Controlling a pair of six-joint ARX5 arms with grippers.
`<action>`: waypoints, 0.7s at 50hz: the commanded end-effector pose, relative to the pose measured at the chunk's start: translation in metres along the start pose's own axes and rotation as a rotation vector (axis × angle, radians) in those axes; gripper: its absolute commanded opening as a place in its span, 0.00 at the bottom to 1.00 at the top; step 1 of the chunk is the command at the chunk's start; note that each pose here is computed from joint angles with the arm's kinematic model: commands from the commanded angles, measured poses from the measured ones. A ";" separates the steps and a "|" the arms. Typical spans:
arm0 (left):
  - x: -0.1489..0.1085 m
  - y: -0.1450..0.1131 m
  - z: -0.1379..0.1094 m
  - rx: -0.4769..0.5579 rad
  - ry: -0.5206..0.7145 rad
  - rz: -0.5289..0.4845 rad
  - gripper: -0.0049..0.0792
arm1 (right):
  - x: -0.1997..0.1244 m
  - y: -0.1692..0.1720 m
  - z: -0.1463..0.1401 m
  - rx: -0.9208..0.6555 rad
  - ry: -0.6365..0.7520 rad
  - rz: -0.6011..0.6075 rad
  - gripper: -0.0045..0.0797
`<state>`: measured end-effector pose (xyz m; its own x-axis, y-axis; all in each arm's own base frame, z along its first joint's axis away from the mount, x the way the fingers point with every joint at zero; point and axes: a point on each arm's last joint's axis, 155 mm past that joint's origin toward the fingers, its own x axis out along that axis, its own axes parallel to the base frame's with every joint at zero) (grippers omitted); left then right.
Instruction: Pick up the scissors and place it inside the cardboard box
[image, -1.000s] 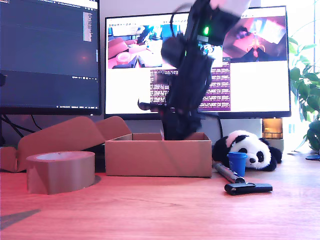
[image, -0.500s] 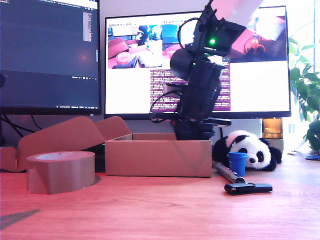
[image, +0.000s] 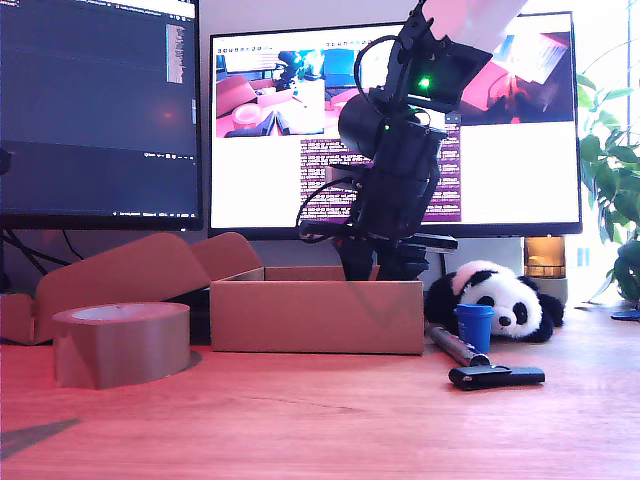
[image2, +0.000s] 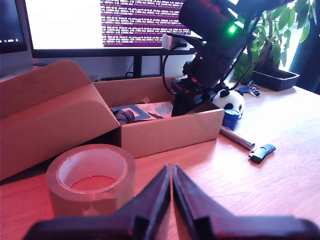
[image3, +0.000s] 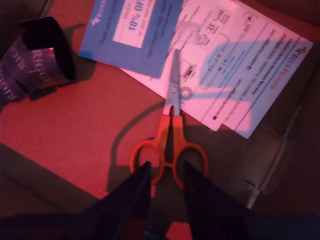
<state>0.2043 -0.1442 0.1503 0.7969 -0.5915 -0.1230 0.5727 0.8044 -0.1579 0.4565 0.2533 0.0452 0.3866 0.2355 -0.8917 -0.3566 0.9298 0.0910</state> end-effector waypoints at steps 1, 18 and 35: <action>0.002 0.000 -0.008 -0.001 0.018 -0.003 0.03 | 0.003 0.002 0.002 -0.004 -0.003 0.002 0.27; 0.002 0.001 -0.016 -0.004 0.048 0.002 0.03 | 0.001 0.006 0.001 -0.012 0.001 0.006 0.04; 0.002 0.001 -0.015 -0.004 0.046 0.002 0.03 | -0.063 0.018 0.019 -0.067 -0.084 0.004 0.04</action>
<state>0.2033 -0.1436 0.1419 0.7931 -0.5887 -0.1565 0.5678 0.8075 -0.1600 0.4416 0.2542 0.0608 0.3734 0.2229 -0.9005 -0.3946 0.9167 0.0633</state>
